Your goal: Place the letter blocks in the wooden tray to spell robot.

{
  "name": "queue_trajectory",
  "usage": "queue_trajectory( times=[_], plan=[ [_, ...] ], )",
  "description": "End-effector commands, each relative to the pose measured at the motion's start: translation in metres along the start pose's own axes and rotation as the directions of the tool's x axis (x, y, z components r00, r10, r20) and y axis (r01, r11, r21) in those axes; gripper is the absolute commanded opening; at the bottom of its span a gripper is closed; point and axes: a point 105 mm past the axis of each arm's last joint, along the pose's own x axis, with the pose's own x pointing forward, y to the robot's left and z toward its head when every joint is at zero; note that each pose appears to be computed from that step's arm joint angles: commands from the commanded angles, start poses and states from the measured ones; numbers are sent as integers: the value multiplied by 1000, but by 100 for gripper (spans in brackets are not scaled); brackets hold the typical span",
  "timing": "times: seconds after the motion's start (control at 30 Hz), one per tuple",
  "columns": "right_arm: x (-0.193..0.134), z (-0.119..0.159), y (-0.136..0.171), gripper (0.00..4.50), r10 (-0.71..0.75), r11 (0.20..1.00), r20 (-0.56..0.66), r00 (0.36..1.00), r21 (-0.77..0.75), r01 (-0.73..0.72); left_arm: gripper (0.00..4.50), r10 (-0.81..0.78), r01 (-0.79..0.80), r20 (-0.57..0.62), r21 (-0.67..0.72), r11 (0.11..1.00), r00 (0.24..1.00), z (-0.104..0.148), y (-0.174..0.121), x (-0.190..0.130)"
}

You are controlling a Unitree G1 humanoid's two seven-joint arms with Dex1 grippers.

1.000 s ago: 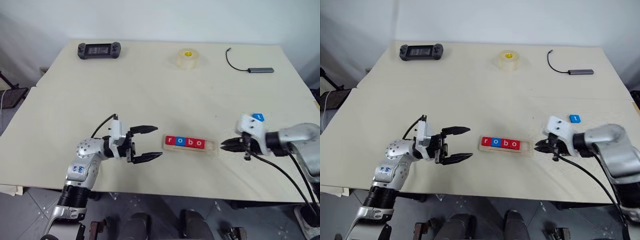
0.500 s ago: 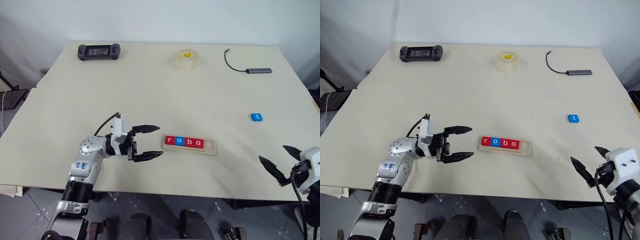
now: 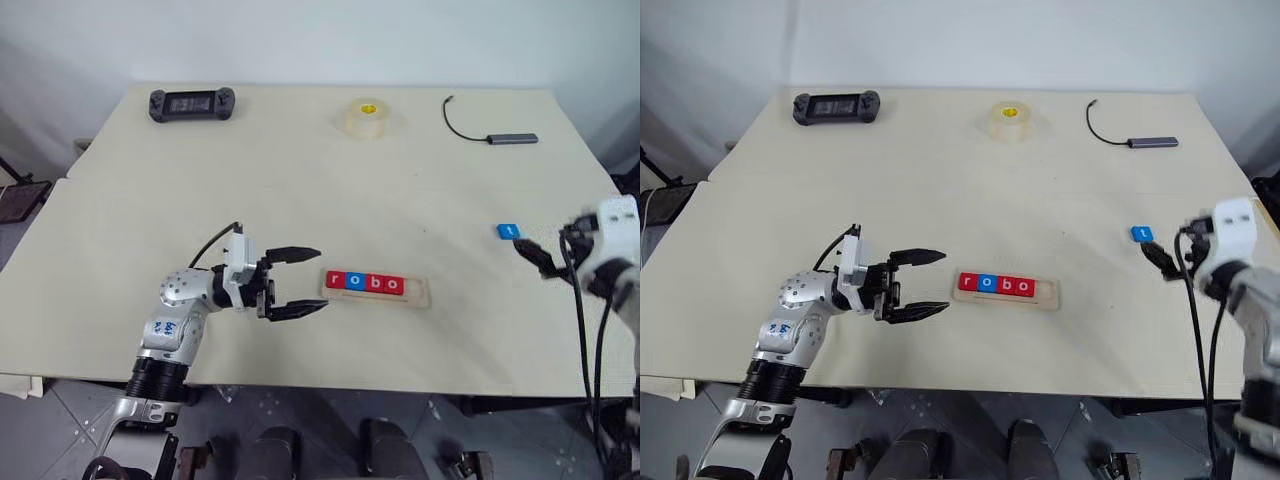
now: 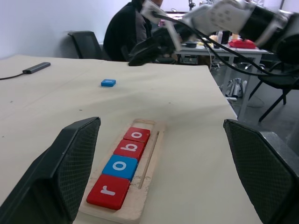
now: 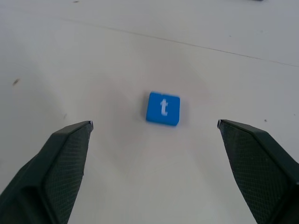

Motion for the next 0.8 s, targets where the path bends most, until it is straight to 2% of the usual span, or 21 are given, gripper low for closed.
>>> queue_trajectory(
  times=[0.03,0.3,0.4,0.53,0.63,0.8],
  plan=[
    [20,-4,-15,448,-87,996,-91,992,5,87,450,5,-5,12,31,999,1000,6,-1,1],
    [57,-8,-17,448,-128,988,-142,981,68,139,450,22,-23,17,39,999,1000,8,-1,1],
    [62,-13,-11,388,-95,994,-158,983,46,103,450,31,-32,18,45,999,999,9,-1,0],
    [63,-14,-4,262,-58,996,-163,985,51,67,450,37,-38,15,46,998,999,9,-1,-2],
    [61,-16,-8,152,-72,996,-161,984,47,81,450,37,-37,15,43,998,999,9,-2,-1],
    [46,-4,-11,146,-98,994,-117,988,39,103,450,25,-26,16,40,999,1000,9,-3,0]
  ],
)
